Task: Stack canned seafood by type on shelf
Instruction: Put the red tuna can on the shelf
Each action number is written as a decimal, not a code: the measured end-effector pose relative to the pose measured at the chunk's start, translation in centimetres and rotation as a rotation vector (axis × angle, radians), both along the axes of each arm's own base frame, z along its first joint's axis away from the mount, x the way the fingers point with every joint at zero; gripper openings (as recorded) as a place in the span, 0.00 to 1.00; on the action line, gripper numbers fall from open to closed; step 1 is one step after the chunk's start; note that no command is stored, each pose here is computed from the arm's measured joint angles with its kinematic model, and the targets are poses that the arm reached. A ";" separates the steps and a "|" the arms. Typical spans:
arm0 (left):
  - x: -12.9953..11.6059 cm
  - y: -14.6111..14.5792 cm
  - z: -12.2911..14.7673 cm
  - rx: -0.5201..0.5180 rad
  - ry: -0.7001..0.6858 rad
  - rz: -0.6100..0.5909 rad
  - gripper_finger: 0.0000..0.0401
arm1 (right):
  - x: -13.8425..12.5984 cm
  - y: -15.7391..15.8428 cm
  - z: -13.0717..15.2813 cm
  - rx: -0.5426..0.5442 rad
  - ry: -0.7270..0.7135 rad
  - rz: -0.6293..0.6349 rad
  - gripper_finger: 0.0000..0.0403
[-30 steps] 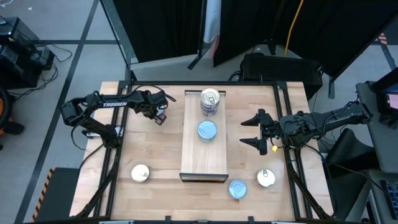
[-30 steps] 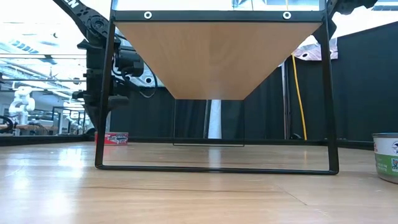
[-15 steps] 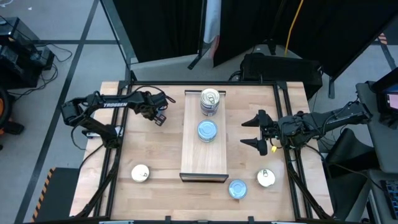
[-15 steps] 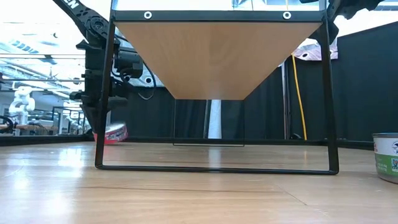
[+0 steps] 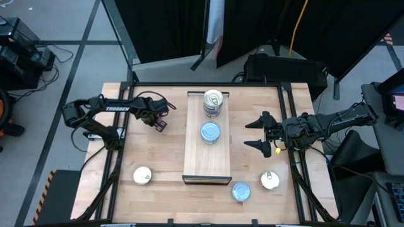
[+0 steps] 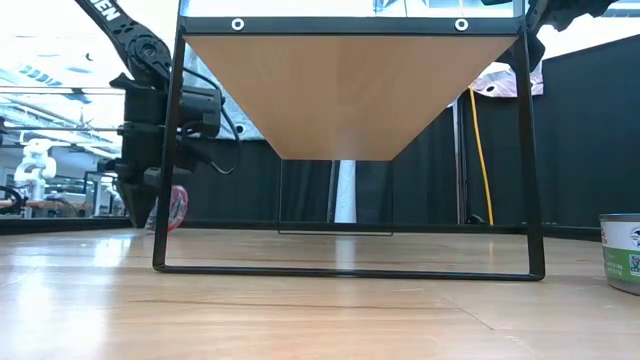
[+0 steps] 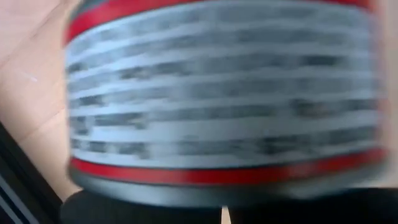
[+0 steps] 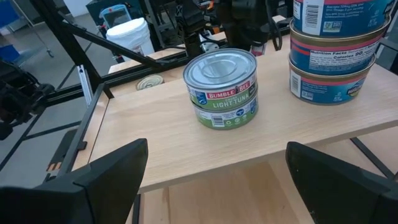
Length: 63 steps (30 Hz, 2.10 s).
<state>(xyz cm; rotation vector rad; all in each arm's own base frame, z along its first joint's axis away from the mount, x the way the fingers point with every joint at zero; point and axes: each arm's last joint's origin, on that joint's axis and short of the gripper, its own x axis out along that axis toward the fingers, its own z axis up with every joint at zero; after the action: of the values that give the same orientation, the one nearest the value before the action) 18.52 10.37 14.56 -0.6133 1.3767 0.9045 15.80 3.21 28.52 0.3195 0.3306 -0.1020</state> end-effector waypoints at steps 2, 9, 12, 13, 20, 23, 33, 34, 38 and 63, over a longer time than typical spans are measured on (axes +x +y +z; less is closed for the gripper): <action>0.2 -0.4 0.2 -0.012 -0.016 -0.012 0.00 | 0.0 0.0 0.0 0.000 0.000 0.000 0.93; 0.1 -2.9 2.3 -0.051 -0.035 -0.048 0.00 | 0.0 0.0 0.0 -0.006 0.002 0.002 0.93; -0.1 -4.0 4.3 -0.062 -0.020 -0.074 0.00 | 0.0 0.0 0.0 -0.010 0.005 0.003 0.93; -0.2 -4.4 5.0 -0.070 -0.023 -0.097 0.00 | 0.0 0.0 -0.1 -0.011 0.008 0.003 0.93; 0.8 -5.7 11.1 -0.014 -0.181 -0.392 0.07 | -0.1 0.0 -0.1 -0.027 0.017 0.009 0.93; 0.8 -5.6 13.0 0.041 -0.153 -0.482 0.19 | -0.1 0.0 -0.2 -0.028 0.017 0.009 0.93; 1.7 -4.1 12.8 0.188 0.088 -0.798 0.72 | -0.1 0.0 -0.2 -0.026 0.024 0.007 0.93; 1.7 -4.0 12.6 0.178 0.111 -0.823 0.75 | -0.1 0.0 -0.3 -0.027 0.031 0.007 0.93; 2.1 -3.7 12.0 0.197 0.259 -0.995 0.80 | -0.2 0.0 -0.5 -0.033 0.051 0.008 0.93; 3.8 -1.0 7.9 -0.036 0.408 -1.285 0.81 | -0.2 0.1 -0.5 -0.029 0.057 0.063 0.93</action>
<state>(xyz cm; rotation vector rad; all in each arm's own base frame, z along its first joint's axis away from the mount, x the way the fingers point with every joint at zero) 22.35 9.32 22.51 0.4907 1.7464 -0.0675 15.61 3.33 28.04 0.2777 0.3950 -0.0537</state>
